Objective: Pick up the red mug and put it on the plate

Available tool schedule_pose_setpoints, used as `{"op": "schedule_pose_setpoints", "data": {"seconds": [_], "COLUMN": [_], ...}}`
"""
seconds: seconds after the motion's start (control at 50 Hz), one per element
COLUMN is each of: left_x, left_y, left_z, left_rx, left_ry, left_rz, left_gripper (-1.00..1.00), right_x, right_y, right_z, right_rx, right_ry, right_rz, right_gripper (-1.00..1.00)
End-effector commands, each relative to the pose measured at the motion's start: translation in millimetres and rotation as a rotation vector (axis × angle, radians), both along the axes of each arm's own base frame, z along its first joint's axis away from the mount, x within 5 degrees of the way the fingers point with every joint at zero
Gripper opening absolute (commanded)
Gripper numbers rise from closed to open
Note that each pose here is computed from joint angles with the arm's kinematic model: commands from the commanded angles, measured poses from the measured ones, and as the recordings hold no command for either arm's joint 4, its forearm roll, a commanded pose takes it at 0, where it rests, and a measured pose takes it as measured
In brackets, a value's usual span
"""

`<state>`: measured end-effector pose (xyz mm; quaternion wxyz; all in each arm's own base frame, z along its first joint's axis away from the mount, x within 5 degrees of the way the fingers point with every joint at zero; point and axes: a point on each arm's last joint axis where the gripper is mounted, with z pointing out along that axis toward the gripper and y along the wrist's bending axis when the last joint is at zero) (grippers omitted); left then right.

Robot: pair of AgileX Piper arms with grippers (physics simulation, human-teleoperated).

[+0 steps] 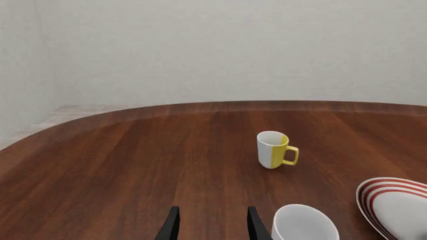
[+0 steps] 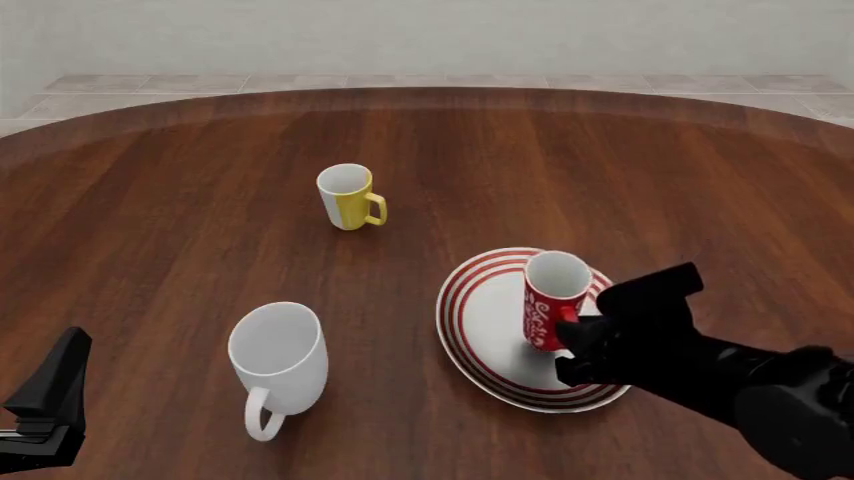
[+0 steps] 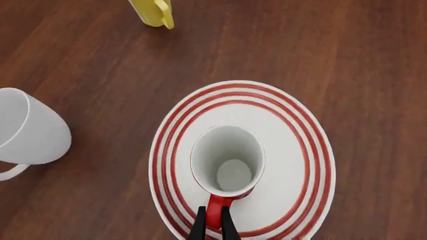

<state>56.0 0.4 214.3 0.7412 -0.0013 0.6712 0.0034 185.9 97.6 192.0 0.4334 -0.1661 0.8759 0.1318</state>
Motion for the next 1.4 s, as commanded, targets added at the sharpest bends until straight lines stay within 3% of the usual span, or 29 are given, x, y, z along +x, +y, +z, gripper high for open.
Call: {"op": "schedule_pose_setpoints", "data": {"seconds": [0.02, 0.88, 0.9, 1.4], "left_x": [0, 0, 0, 0], "left_y": [0, 0, 0, 0], "left_z": [0, 0, 0, 0], "left_rx": [0.0, 0.0, 0.0, 0.0], "left_ry": [0.0, 0.0, 0.0, 0.0], "left_rz": [0.0, 0.0, 0.0, 0.0], "left_gripper": [1.0, 1.0, 1.0, 1.0], "right_x": [0, 4, 3, -2], "right_y": [0, 5, 6, 6], "right_z": [-1, -21, -21, -10], "right_rx": [0.005, 0.009, 0.011, 0.022], "right_ry": [0.0, 0.03, 0.033, 0.043], "right_rz": [-0.003, -0.004, 0.0, -0.001], "right_gripper": [-1.0, -1.0, 1.0, 1.0]}}
